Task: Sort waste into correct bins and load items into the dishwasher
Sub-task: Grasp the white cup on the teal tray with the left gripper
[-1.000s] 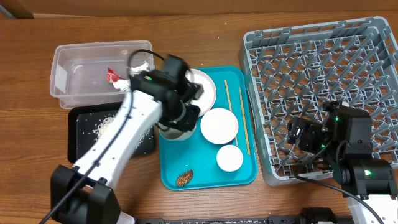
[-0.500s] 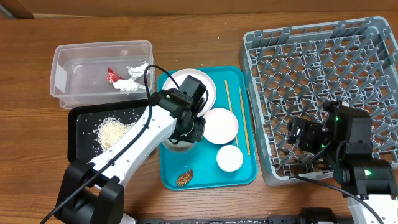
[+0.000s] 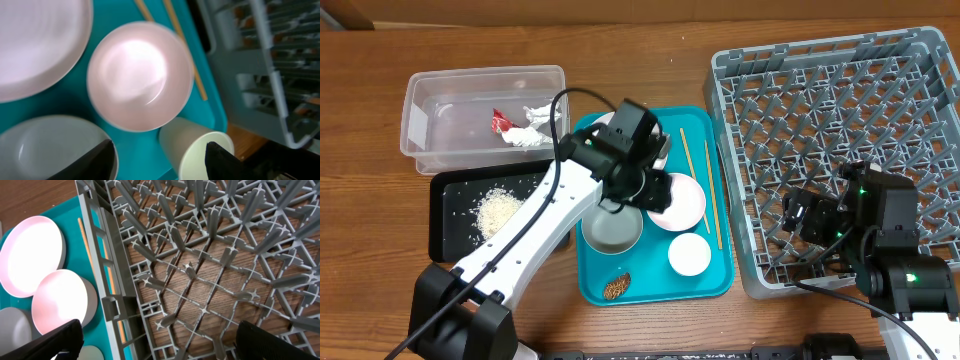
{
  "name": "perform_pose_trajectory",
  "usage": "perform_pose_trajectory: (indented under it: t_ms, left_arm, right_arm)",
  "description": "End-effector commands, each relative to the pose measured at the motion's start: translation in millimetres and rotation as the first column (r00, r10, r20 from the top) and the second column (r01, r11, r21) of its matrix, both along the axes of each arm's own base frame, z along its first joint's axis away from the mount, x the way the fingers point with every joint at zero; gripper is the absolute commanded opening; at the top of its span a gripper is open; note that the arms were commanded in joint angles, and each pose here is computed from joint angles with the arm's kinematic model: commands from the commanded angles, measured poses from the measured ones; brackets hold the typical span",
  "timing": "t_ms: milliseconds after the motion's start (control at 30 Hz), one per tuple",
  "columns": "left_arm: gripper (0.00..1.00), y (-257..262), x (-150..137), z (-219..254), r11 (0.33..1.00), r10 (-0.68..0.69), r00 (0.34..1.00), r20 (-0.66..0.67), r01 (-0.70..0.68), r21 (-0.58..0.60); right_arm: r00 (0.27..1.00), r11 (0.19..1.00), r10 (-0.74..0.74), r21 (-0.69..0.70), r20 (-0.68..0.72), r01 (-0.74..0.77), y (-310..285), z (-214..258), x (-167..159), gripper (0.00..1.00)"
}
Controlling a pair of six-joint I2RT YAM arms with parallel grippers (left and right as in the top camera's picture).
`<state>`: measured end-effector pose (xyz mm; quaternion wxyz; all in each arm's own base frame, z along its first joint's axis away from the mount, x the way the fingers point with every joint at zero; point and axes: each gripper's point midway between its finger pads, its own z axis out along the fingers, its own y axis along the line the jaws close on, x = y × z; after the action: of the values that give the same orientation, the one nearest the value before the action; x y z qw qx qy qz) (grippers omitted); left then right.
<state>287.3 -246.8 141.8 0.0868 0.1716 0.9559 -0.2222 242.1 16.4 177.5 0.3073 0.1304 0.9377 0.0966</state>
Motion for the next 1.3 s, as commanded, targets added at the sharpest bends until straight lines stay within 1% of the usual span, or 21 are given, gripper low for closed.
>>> perform_pose_trajectory:
  t_ms: [0, 33, 67, 133, 200, 267, 367, 433, 567, 700, 967, 1033, 1100, 1167, 1267]
  left_arm:
    - [0.64, -27, -12, 16, 0.988, -0.124, 0.992, 0.025, 0.126, -0.085]
    - [0.64, -30, -17, 15, 0.986, -0.141, 0.990, 0.022, 0.142, -0.082]
    - [0.64, -35, -29, 9, 0.981, -0.182, 0.983, 0.009, 0.182, -0.064]
    - [0.64, -36, -39, 3, 0.979, -0.201, 0.980, -0.001, 0.201, -0.034]
    - [0.62, -35, -47, -5, 0.976, -0.216, 0.976, -0.010, 0.216, 0.010]
    - [0.62, -32, -60, -16, 0.966, -0.244, 0.970, -0.018, 0.245, 0.088]
    - [0.61, -30, -69, -22, 0.952, -0.268, 0.963, -0.016, 0.267, 0.148]
    - [0.54, -28, -71, -25, 0.945, -0.272, 0.962, -0.011, 0.269, 0.185]
    - [0.55, -19, -71, -35, 0.941, -0.234, 0.972, -0.005, 0.227, 0.252]
    - [0.56, -12, -73, -44, 0.937, -0.217, 0.976, -0.020, 0.214, 0.275]
    - [0.56, -9, -79, -59, 0.937, -0.218, 0.975, -0.036, 0.220, 0.273]
    - [0.54, -8, -80, -63, 0.937, -0.212, 0.976, -0.042, 0.216, 0.275]
    - [0.45, -7, -81, -66, 0.937, -0.212, 0.976, -0.044, 0.216, 0.276]
    - [0.42, -7, -81, -68, 0.937, -0.212, 0.976, -0.045, 0.216, 0.276]
    - [0.41, -8, -83, -72, 0.939, -0.214, 0.976, -0.048, 0.219, 0.266]
  right_arm:
    - [0.999, 1.000, -0.004, -0.012, 0.042, 0.004, -3, 15, 5, 1.00]
    - [0.999, 1.000, -0.004, -0.012, 0.042, 0.004, -3, 15, 5, 1.00]
    - [0.999, 1.000, -0.004, -0.012, 0.042, 0.004, -3, 15, 5, 1.00]
    - [0.999, 1.000, -0.004, -0.012, 0.043, 0.004, -3, 15, 5, 1.00]
    - [0.999, 1.000, -0.004, -0.012, 0.042, 0.004, -3, 15, 5, 1.00]
    - [0.999, 1.000, -0.004, -0.012, 0.042, 0.004, -3, 15, 5, 1.00]
    - [0.999, 1.000, -0.004, -0.012, 0.042, 0.004, -3, 15, 5, 1.00]
    - [0.999, 1.000, -0.004, -0.012, 0.042, 0.004, -3, 15, 5, 1.00]
    - [0.999, 1.000, -0.004, -0.012, 0.042, 0.004, -3, 15, 5, 1.00]
    - [0.999, 1.000, -0.004, -0.012, 0.042, 0.004, -3, 15, 5, 1.00]
    - [0.999, 1.000, -0.004, -0.012, 0.042, 0.004, -3, 15, 5, 1.00]
    - [0.999, 1.000, -0.004, -0.012, 0.042, 0.004, -3, 15, 5, 1.00]
    - [0.999, 1.000, -0.004, -0.012, 0.042, 0.004, -3, 15, 5, 1.00]
    - [0.999, 1.000, -0.004, -0.012, 0.042, 0.004, -3, 15, 5, 1.00]
    - [0.999, 1.000, -0.004, -0.012, 0.042, 0.004, -3, 15, 5, 1.00]
